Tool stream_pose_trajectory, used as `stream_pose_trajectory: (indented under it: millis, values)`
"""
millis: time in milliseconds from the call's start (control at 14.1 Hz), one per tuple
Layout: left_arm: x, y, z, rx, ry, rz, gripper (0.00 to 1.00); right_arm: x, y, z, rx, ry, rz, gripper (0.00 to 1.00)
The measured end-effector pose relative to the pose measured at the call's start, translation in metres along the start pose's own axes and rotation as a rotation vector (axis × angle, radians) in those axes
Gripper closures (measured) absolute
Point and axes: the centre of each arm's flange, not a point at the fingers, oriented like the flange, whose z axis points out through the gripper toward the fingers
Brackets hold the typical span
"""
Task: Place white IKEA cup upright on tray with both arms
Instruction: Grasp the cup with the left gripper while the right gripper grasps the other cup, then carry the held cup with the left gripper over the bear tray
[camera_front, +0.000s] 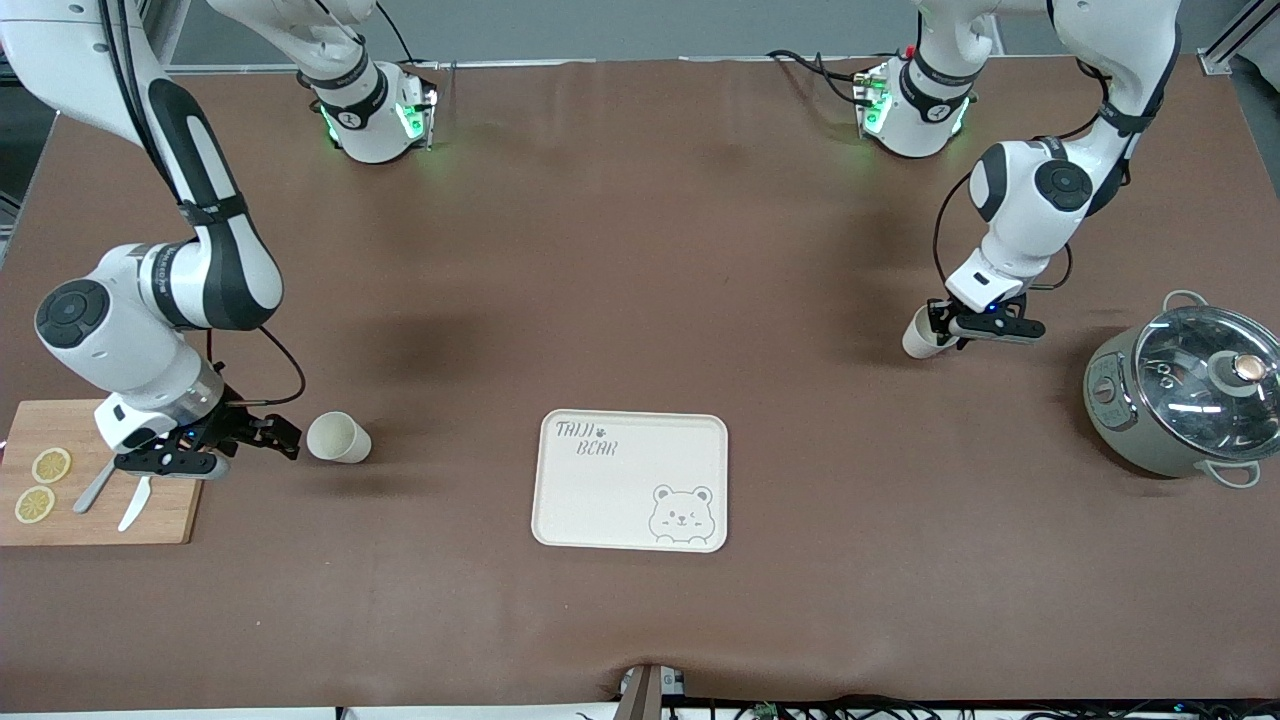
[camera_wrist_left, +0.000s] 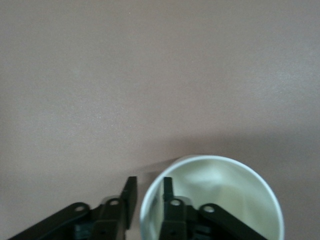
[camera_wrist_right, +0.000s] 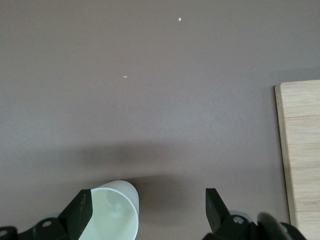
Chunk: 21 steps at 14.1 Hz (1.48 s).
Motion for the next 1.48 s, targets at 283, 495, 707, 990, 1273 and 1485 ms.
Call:
stream_pose_trajectory:
  millis: [283,495,707,990,1273,1485]
  values:
    - [0.003,0.001,-0.006,0.001,0.016,0.001,0.95,-0.016,0.000,0.016,0.004,0.041,-0.001,0.00]
    - [0.012,0.001,-0.009,0.000,0.014,-0.015,0.95,-0.023,-0.001,0.022,0.004,0.040,-0.002,0.00]
    - [0.052,0.019,-0.023,-0.018,-0.043,-0.036,0.95,-0.029,-0.002,0.026,0.005,0.028,-0.004,0.00]
    - [0.126,0.080,-0.068,-0.039,-0.146,-0.078,0.95,-0.037,-0.005,0.032,0.004,-0.025,-0.011,0.00]
    - [0.189,0.154,-0.099,-0.034,-0.214,-0.138,0.95,-0.048,-0.006,0.037,-0.001,-0.127,-0.012,0.00]
    - [0.228,0.200,-0.105,-0.028,-0.239,-0.178,0.95,-0.048,-0.006,0.037,-0.001,-0.127,-0.012,0.00]
